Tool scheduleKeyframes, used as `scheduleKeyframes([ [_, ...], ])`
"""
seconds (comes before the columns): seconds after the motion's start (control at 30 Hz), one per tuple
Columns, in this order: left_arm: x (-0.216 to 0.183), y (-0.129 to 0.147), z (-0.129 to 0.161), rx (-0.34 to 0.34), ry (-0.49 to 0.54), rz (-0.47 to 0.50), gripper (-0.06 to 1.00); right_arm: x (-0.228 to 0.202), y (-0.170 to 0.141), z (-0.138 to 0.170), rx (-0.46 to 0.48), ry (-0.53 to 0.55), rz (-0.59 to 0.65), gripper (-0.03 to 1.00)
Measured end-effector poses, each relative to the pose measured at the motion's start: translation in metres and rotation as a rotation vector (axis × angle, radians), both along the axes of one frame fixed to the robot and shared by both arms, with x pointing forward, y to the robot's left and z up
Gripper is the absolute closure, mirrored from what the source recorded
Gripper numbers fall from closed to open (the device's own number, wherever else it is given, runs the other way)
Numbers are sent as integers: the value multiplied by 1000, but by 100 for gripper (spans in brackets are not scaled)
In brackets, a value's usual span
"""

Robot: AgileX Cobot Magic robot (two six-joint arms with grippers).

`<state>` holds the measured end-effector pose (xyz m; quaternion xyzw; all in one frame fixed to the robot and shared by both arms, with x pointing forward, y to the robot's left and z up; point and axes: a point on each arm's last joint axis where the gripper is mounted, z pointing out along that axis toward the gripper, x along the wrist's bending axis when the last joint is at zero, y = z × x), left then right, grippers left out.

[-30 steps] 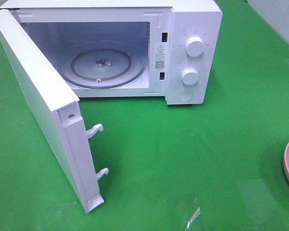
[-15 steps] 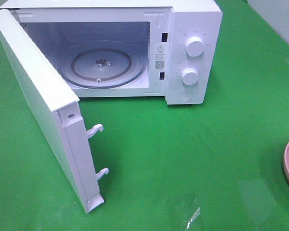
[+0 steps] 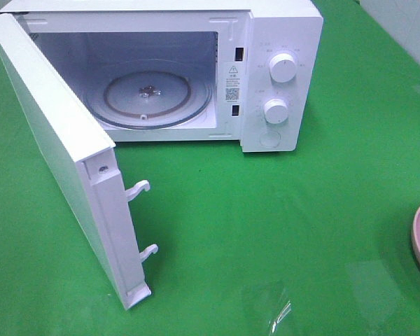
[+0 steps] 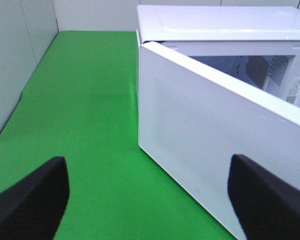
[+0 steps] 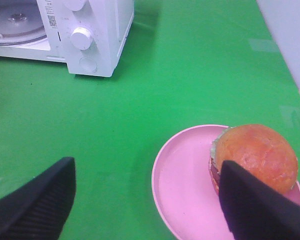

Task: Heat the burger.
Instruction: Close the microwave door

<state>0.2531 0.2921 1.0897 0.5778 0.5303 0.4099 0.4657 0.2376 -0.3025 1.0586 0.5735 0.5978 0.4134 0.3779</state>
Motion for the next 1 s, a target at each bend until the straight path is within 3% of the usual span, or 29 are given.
scheduleKeyframes([
  [0.03, 9, 0, 3, -3, -6, 6, 27, 0, 0, 0, 0, 0, 0, 21],
  [0.13, 14, 1, 5, -5, -7, 9, 32, 0, 0, 0, 0, 0, 0, 21],
  [0.17, 23, 1, 7, -8, -4, 14, 42, 0, 0, 0, 0, 0, 0, 21],
  [0.2, 23, 1, 7, -8, -4, 14, 42, 0, 0, 0, 0, 0, 0, 21],
  [0.27, 44, 2, 10, -12, 5, 26, 67, 0, 0, 0, 0, 0, 0, 21],
  [0.37, 54, 2, 11, -14, 11, 32, 73, 0, 0, 0, 0, 0, 0, 21],
  [0.43, 71, 3, 11, -16, 16, 41, 93, 0, 0, 0, 0, 0, 0, 21],
  [0.77, 118, 6, 8, -22, -33, 79, 94, 0, 0, 0, 0, 0, 0, 21],
  [1.0, 144, 9, -21, -21, -115, 112, 94, 0, 0, 0, 0, 0, 0, 21],
])
